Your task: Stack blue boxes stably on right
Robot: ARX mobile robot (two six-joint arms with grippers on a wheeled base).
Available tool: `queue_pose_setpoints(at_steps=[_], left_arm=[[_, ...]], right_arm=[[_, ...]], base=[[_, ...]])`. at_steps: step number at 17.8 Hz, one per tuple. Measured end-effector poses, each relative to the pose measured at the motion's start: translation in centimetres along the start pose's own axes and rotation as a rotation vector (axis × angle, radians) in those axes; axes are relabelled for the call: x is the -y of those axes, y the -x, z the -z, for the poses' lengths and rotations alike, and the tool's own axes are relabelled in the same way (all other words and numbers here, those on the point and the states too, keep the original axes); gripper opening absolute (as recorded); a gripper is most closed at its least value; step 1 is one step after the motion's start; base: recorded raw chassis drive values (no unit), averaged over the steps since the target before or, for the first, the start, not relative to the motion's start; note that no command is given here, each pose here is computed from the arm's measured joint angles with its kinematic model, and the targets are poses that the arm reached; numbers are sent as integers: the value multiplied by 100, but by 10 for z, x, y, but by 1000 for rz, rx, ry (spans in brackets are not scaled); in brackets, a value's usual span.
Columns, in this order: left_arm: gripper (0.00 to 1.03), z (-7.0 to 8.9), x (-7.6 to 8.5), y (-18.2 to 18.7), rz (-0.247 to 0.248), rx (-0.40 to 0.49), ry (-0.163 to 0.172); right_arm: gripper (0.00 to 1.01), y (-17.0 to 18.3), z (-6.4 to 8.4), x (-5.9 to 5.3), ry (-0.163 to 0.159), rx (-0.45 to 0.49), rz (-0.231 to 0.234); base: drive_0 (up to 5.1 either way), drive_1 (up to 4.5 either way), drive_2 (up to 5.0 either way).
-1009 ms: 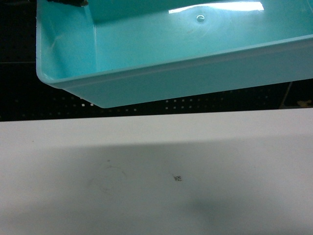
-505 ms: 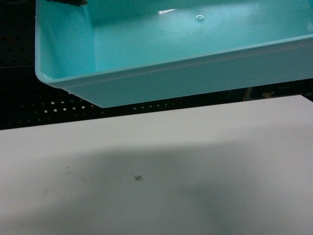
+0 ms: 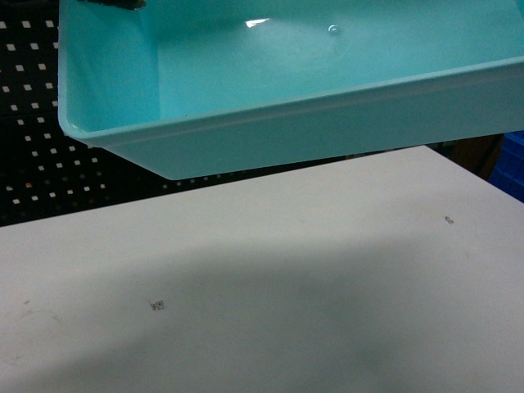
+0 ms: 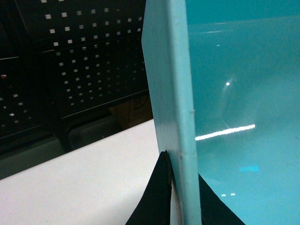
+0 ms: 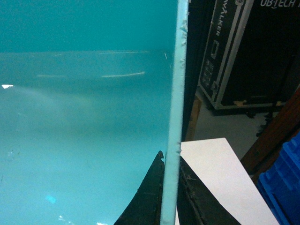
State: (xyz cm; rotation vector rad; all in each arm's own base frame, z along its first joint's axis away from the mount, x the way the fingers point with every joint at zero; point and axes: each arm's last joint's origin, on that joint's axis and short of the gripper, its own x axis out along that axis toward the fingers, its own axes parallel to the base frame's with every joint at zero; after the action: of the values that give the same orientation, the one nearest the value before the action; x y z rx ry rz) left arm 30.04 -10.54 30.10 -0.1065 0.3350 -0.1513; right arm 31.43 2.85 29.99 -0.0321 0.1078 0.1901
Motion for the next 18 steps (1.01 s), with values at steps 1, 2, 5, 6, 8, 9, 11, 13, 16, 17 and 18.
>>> queue_pose_setpoints(at_steps=[1, 2, 5, 6, 8, 9, 11, 13, 16, 17, 18], left_arm=[[2, 0, 0, 0, 0, 0, 0], [2, 0, 0, 0, 0, 0, 0], [2, 0, 0, 0, 0, 0, 0], [2, 0, 0, 0, 0, 0, 0], [2, 0, 0, 0, 0, 0, 0], [2, 0, 0, 0, 0, 0, 0], [2, 0, 0, 0, 0, 0, 0], [2, 0, 0, 0, 0, 0, 0], [2, 0, 0, 0, 0, 0, 0], [2, 0, 0, 0, 0, 0, 0], [2, 0, 0, 0, 0, 0, 0]], right_arm=[[7, 0, 0, 0, 0, 0, 0], [7, 0, 0, 0, 0, -1, 0], [7, 0, 0, 0, 0, 0, 0], [7, 0, 0, 0, 0, 0, 0], [7, 0, 0, 0, 0, 0, 0], [7, 0, 0, 0, 0, -1, 0], [7, 0, 0, 0, 0, 0, 0], [7, 0, 0, 0, 0, 0, 0], [7, 0, 0, 0, 0, -1, 0], [7, 0, 0, 0, 0, 0, 0], [7, 0, 0, 0, 0, 0, 0]], base=[[-167, -167, -167], [-166, -166, -166], [-161, -161, -161], [-158, -158, -158], [-157, -157, -157], [-163, -163, -163], [-160, -160, -160], [-154, -154, -154], [-158, -158, -158], [-160, -160, -160], [-191, -191, -191]])
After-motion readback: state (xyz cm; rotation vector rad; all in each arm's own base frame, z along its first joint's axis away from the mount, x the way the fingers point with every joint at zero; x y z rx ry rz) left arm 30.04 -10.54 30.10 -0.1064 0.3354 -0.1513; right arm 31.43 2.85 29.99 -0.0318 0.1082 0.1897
